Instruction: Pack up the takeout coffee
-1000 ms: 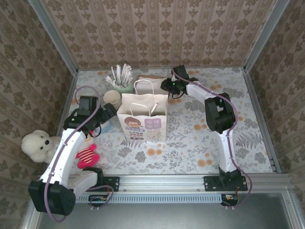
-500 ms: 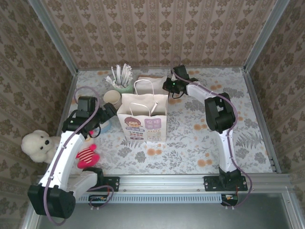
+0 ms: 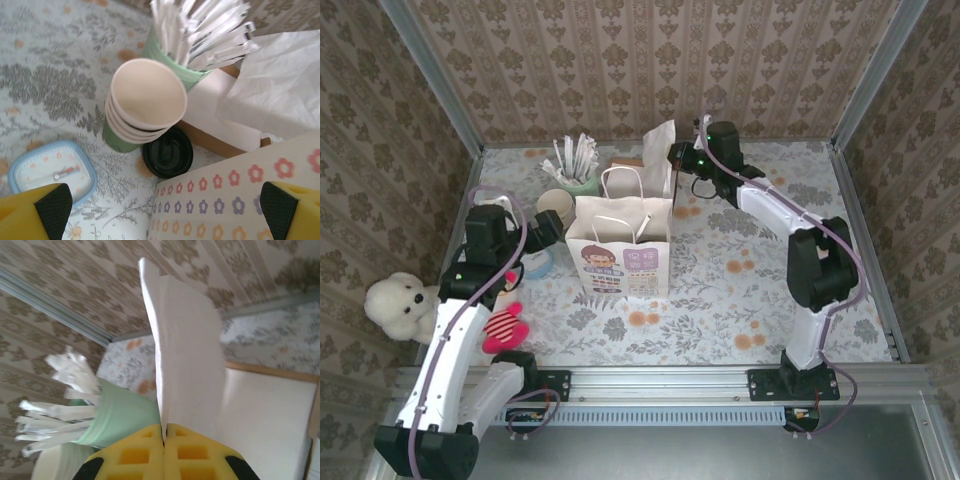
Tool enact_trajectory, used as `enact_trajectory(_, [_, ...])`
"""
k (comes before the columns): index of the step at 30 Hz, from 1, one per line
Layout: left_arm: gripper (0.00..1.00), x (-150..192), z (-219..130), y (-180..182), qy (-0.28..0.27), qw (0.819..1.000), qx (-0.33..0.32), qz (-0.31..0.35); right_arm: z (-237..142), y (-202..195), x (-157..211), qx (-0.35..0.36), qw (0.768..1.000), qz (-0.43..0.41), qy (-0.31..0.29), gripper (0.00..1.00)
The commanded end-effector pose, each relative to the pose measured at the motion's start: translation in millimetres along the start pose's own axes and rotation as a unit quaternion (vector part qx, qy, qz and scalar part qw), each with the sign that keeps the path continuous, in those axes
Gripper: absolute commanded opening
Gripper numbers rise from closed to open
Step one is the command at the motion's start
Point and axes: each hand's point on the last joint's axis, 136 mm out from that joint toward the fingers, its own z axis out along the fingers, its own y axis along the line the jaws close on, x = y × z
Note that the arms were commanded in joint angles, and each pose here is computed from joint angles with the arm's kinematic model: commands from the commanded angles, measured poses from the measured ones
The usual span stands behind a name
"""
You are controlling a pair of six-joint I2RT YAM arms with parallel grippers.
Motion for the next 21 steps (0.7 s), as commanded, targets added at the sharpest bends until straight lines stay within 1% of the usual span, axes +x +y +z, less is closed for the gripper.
enact_trajectory(1, [1.0,-38.8,-24.3,-29.6,-0.069,0.992,0.054,0.093,-32.3,39.5,-24.9,-0.044,0.997,-0.052,-0.04,0.0])
enact_trajectory(3, [1.0,-52.1,-30.1,-43.8,-0.091,0.984,0.08,0.127,-45.2,50.0,-29.9,-0.045,0.995,-0.078,-0.04,0.0])
enact_trajectory(5, [1.0,-67.3,-35.6,-67.2,-0.117,0.972,0.127,0.162,-58.2,64.4,-34.8,-0.054,0.992,-0.106,-0.032,0.0])
enact_trajectory(8, [1.0,-81.2,-44.7,-103.5,-0.139,0.945,0.206,0.215,-75.1,93.4,-36.8,-0.08,0.985,-0.149,-0.014,0.0])
enact_trajectory(10, [1.0,-86.5,-50.6,-122.2,-0.152,0.925,0.247,0.245,-85.7,113.0,-32.7,-0.094,0.98,-0.178,-0.001,0.0])
enact_trajectory(12, [1.0,-86.9,-58.0,-141.7,-0.151,0.903,0.295,0.272,-94.9,129.6,-27.5,-0.1,0.974,-0.205,0.004,0.0])
enact_trajectory(13, [1.0,-85.2,-62.0,-152.0,-0.147,0.89,0.321,0.288,-99.0,136.5,-25.7,-0.104,0.971,-0.215,0.003,0.0])
enact_trajectory(14, [1.0,-81.9,-68.5,-163.6,-0.141,0.873,0.352,0.305,-103.5,144.3,-24.9,-0.111,0.969,-0.221,0.003,0.0])
enact_trajectory(17, [1.0,-74.7,-74.2,-183.8,-0.129,0.842,0.394,0.345,-117.2,165.4,-27.5,-0.14,0.964,-0.226,-0.006,0.0])
enact_trajectory(19, [1.0,-72.3,-74.3,-192.5,-0.124,0.83,0.403,0.364,-127.8,179.6,-31.9,-0.154,0.96,-0.235,-0.018,0.0])
enact_trajectory(21, [1.0,-73.3,-73.5,-198.8,-0.119,0.825,0.408,0.373,-140.8,194.4,-37.0,-0.169,0.954,-0.246,-0.032,0.0])
